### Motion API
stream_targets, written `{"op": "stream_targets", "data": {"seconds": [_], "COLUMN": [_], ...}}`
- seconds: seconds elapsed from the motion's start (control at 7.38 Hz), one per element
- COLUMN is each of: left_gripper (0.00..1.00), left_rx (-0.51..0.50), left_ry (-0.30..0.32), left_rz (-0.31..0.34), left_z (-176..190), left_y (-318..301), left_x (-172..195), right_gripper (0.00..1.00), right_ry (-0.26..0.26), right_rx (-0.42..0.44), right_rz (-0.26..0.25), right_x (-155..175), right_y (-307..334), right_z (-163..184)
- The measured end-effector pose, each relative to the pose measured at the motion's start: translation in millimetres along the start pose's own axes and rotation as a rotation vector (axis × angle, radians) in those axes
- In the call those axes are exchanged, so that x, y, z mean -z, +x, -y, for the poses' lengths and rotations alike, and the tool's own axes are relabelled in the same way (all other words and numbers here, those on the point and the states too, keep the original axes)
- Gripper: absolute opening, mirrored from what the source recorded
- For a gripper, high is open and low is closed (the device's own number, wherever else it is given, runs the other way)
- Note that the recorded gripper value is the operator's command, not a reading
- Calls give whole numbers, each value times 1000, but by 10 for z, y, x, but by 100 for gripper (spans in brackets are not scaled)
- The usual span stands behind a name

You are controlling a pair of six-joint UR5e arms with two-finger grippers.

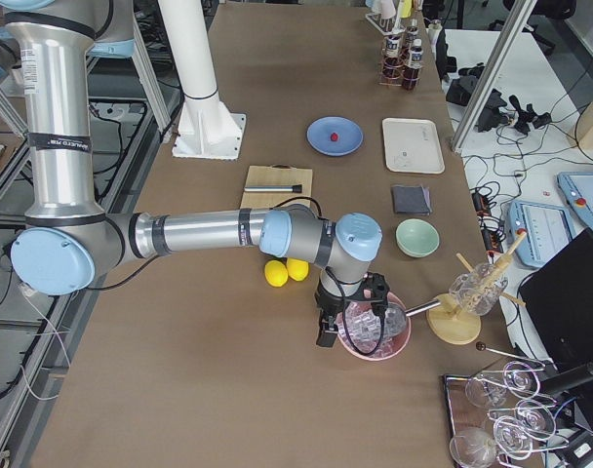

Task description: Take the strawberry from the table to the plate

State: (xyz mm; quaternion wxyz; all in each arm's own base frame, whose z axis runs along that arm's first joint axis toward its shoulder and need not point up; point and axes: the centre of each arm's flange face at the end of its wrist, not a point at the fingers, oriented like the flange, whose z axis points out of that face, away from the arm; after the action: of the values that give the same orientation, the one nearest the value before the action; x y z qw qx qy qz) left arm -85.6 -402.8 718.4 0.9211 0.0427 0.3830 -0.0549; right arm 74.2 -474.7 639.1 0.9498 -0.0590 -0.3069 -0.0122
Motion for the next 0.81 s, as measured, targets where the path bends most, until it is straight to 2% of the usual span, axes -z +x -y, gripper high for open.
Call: {"op": "stream_targets", "data": {"seconds": [0.27, 0.54, 0.81], "left_gripper": [98, 98, 98], "left_rx": [4, 15, 46], "left_ry": [-8, -23, -68], "left_rz": [-37, -41, -29], "left_z": [-12, 47, 147], "left_y": [29, 84, 251], "left_x": [-7, 12, 121], "right_gripper": [100, 100, 100], "right_ry": [25, 33, 36], "right_rx": [12, 16, 18], "right_rz": [13, 17, 19], "right_x": [-48, -53, -46], "right_y": [18, 17, 11], "right_z": [-30, -37, -39]}}
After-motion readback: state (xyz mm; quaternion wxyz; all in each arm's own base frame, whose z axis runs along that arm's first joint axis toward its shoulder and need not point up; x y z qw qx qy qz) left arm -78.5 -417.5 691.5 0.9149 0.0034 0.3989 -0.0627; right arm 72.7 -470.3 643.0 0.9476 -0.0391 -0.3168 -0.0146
